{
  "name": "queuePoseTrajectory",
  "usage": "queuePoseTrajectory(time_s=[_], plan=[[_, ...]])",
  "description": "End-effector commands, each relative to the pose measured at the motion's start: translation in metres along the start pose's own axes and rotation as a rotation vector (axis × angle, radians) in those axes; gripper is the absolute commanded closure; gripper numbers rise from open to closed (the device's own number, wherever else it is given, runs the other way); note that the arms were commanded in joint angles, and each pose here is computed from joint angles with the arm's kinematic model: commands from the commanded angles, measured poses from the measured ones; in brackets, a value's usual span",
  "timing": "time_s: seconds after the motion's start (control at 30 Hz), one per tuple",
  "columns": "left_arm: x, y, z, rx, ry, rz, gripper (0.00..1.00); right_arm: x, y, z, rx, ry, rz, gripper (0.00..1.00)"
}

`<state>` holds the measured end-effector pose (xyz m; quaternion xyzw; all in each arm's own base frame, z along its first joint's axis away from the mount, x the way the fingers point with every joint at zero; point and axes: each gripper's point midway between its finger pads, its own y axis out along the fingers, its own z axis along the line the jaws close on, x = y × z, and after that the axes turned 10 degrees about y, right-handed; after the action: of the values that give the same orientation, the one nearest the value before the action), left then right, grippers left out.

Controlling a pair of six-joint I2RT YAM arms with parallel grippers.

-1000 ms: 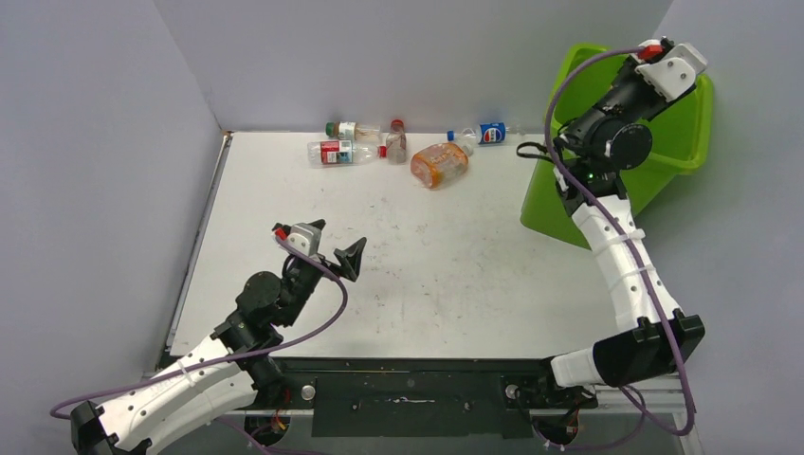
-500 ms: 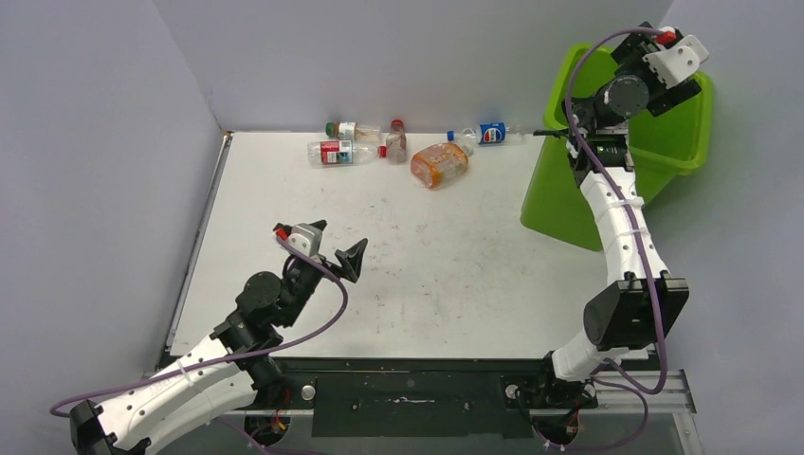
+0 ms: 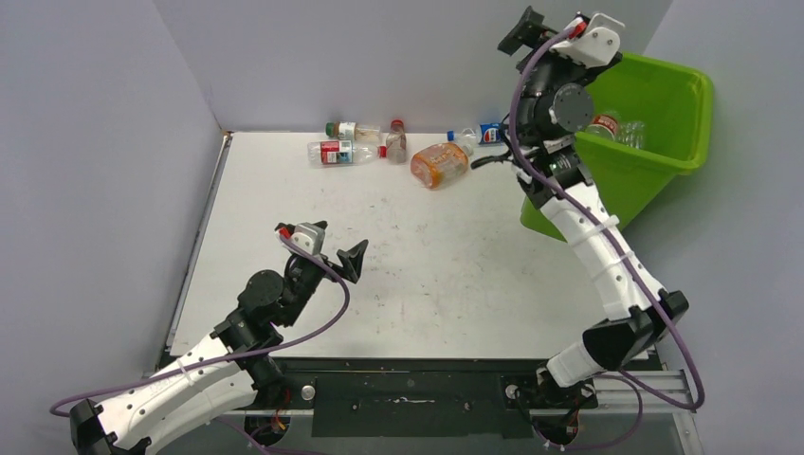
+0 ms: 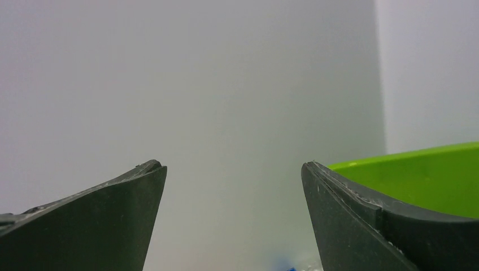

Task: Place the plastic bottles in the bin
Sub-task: Place the plastic bottle in the trash bin, then pick up the plastic bottle at the center of the board.

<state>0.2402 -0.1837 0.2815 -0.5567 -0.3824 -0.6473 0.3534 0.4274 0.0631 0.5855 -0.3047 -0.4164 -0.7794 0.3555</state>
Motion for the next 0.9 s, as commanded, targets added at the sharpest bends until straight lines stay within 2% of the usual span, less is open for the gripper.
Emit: queuePoseTrajectory(time_s=[0.0,0.1,0.13,0.17,0.27,0.33,0.43,0.6,0.77,0.87], plan=[[0.028,0.001,0.004,0.010,-0.021,-0.056,0.04,0.055,-0.046,0.039,0.283,0.119,-0.012,0.09],[0.026,0.001,0.005,0.019,-0.018,-0.051,0.04,0.054,-0.081,0.063,0.481,0.191,0.056,0.09],[0.027,0.002,0.007,0.029,-0.014,-0.048,0.04,0.042,-0.110,0.075,0.613,0.229,0.153,0.09],[0.027,0.001,0.008,0.032,-0.012,-0.046,0.04,0.041,-0.124,0.078,0.671,0.248,0.185,0.09],[0.029,0.000,0.011,0.043,-0.011,-0.048,0.04,0.001,-0.169,0.087,0.831,0.286,0.360,0.09],[0.030,-0.001,0.013,0.055,-0.012,-0.051,0.04,-0.032,-0.195,0.084,0.860,0.304,0.485,0.09],[0.029,-0.001,0.016,0.070,-0.011,-0.052,0.04,-0.095,-0.227,0.065,0.817,0.302,0.638,0.08],[0.026,-0.001,0.019,0.091,-0.007,-0.044,0.04,-0.177,-0.246,0.033,0.626,0.321,0.783,0.08],[0.022,0.001,0.018,0.088,0.010,-0.029,0.04,-0.235,-0.242,0.004,0.402,0.332,0.828,0.10],[0.019,0.003,0.017,0.085,0.021,-0.013,0.04,-0.247,-0.228,-0.016,0.317,0.493,0.774,0.10]])
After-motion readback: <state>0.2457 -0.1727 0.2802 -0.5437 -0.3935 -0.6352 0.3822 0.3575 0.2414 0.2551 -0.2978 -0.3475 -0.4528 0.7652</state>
